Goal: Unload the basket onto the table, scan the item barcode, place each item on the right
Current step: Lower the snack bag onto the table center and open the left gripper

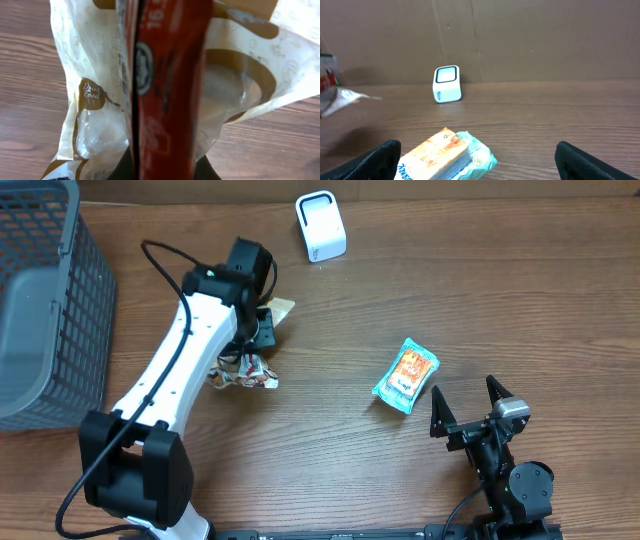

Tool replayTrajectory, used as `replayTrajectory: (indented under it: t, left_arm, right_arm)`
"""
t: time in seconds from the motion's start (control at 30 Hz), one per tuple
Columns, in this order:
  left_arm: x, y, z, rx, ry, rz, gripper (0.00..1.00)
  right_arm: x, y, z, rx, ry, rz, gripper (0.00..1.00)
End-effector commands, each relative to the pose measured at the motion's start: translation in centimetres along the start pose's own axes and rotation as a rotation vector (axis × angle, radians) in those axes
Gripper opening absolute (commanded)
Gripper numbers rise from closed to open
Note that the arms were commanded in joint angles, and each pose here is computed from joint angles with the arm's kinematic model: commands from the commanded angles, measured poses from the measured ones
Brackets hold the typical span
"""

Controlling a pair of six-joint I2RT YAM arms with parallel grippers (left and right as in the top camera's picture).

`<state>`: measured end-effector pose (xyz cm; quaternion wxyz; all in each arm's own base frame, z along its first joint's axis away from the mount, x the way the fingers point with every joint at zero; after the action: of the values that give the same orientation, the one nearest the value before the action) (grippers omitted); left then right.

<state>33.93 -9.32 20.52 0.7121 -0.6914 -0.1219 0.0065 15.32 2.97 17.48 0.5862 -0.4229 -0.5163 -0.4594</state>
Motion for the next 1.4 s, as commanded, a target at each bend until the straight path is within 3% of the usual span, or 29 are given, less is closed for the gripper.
replayTrajectory:
  t: [0.0,0.5,0.7,0.8,0.93,1.03,1.37]
  left_arm:
    - [-1.1,2.7,0.3,0.021,-0.053,0.018,0.04]
    - [-4.4,9.8,0.7,-0.023,-0.037,0.024,0.05]
    - [-4.6,10.1,0.7,-0.033,-0.035,0.026,0.38]
    - [-4.6,10.1,0.6,-0.04,-0.01,0.02,0.47]
    - [-4.6,10.1,0.6,-0.039,-0.007,0.024,0.82]
    - [-4.7,10.1,0.5,-0.051,0.0,0.031,0.99]
    - [-2.3,6.5,0.2,-0.057,0.023,-0.066,1.0]
  right_arm:
    - [-0.3,0.0,-0.1,-0.009,-0.003,-0.001,1.0]
    - [-0.3,0.0,-0.1,-0.009,-0.003,-0.001,1.0]
    - [-0.3,0.1,-0.1,-0.009,-0.003,0.0,1.0]
    - [-0.3,0.1,-0.1,-0.009,-0.003,0.0,1.0]
    - [-0.3,0.1,-0.1,-0.009,-0.003,0.0,1.0]
    - [-0.3,0.1,-0.1,-0.009,-0.003,0.0,1.0]
    - [-0.3,0.1,-0.1,-0.009,-0.003,0.0,1.0]
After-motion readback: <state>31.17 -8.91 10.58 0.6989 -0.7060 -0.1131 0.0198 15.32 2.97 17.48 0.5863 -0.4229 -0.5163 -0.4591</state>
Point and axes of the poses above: each gripper's point midway between its finger pads, its own y axis out along the fingers, its own z axis along the line the jaws close on, x = y × z, the point moved 9 cm from there along -y, back along the fingers, and after that the axes turned 1 degree about -y, right-handed, at the moved point
